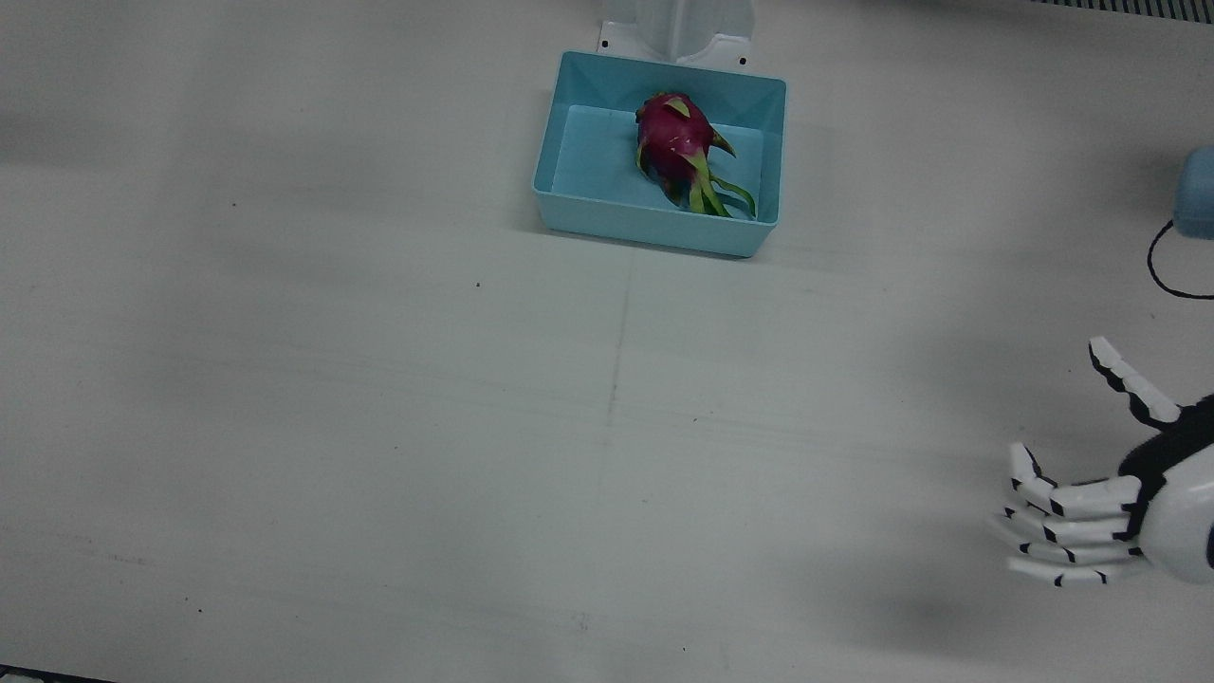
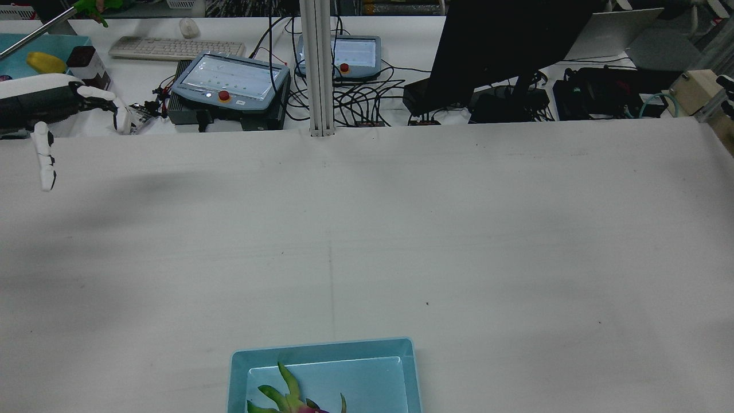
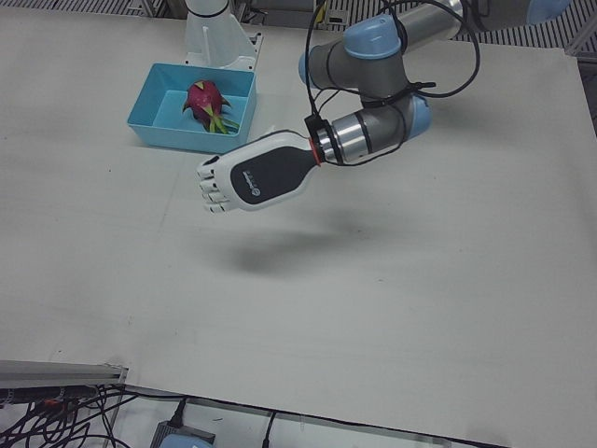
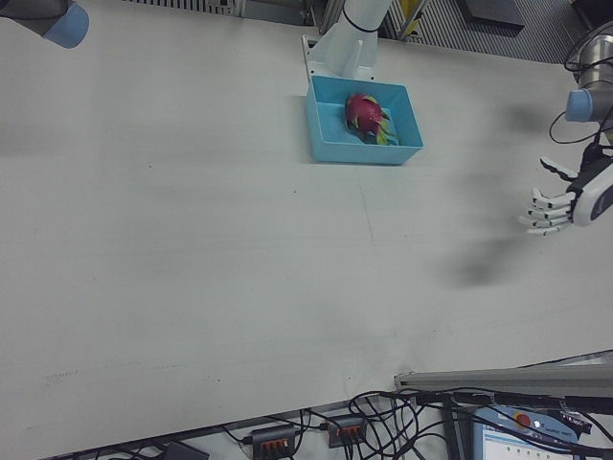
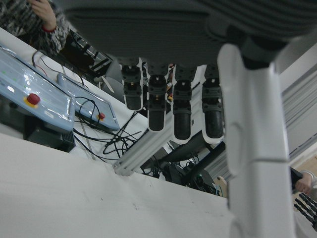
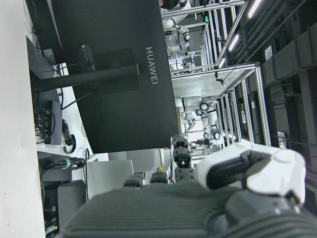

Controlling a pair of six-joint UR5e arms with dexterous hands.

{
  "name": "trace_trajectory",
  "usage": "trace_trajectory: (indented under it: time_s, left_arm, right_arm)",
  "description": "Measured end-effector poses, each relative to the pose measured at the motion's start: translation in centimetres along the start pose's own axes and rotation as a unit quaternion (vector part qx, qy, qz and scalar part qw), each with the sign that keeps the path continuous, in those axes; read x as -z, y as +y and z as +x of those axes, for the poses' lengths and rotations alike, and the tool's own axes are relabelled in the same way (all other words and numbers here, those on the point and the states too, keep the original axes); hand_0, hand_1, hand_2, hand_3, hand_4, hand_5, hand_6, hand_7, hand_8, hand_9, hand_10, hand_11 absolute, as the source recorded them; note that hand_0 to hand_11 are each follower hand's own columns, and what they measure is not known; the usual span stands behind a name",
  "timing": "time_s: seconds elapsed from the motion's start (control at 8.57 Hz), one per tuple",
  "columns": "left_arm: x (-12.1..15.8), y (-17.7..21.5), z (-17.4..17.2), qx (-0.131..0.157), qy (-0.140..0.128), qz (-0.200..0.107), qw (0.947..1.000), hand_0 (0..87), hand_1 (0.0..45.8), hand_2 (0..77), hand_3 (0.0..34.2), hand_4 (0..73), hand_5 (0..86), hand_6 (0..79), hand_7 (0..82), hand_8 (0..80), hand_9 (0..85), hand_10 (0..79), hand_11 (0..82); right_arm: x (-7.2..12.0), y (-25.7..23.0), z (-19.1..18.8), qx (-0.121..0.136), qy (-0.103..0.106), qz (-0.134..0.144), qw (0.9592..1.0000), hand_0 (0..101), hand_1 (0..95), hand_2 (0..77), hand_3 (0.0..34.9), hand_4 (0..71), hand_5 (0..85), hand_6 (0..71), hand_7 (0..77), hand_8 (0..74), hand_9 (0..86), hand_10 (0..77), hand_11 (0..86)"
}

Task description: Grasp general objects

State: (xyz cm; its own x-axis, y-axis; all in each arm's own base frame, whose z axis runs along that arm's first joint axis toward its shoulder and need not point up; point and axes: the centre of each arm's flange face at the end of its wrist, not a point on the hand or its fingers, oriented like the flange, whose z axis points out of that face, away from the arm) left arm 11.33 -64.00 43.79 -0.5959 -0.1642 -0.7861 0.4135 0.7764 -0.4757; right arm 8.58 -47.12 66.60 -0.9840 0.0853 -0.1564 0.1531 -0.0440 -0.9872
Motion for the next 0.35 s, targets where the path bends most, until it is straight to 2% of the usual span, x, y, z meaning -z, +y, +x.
trace_trajectory:
  time_s: [0.12, 0.35]
  left_arm:
    - [3.7, -5.7, 0.8, -0.005, 0.017, 0.044, 0.9989, 53.8, 0.0, 1.1, 0.0, 18.0, 50.7, 31.6, 45.3, 26.2, 26.7, 13.1, 21.3]
    - [11.4, -14.6, 1.6, -0.006, 0.064, 0.125, 0.9902, 53.8, 0.0, 1.1, 0.0, 18.0, 50.7, 31.6, 44.2, 24.0, 24.0, 12.5, 21.3]
  right_arm:
    - [0.0, -0.1, 0.0, 0.000, 0.000, 0.000, 1.0000, 0, 39.8, 77.4, 0.0, 0.0, 0.0, 0.0, 0.0, 0.0, 0.5, 0.0, 0.5]
    - [0.0, -0.1, 0.0, 0.000, 0.000, 0.000, 1.0000, 0, 39.8, 77.4, 0.0, 0.0, 0.5, 0.0, 0.0, 0.0, 0.5, 0.0, 0.5]
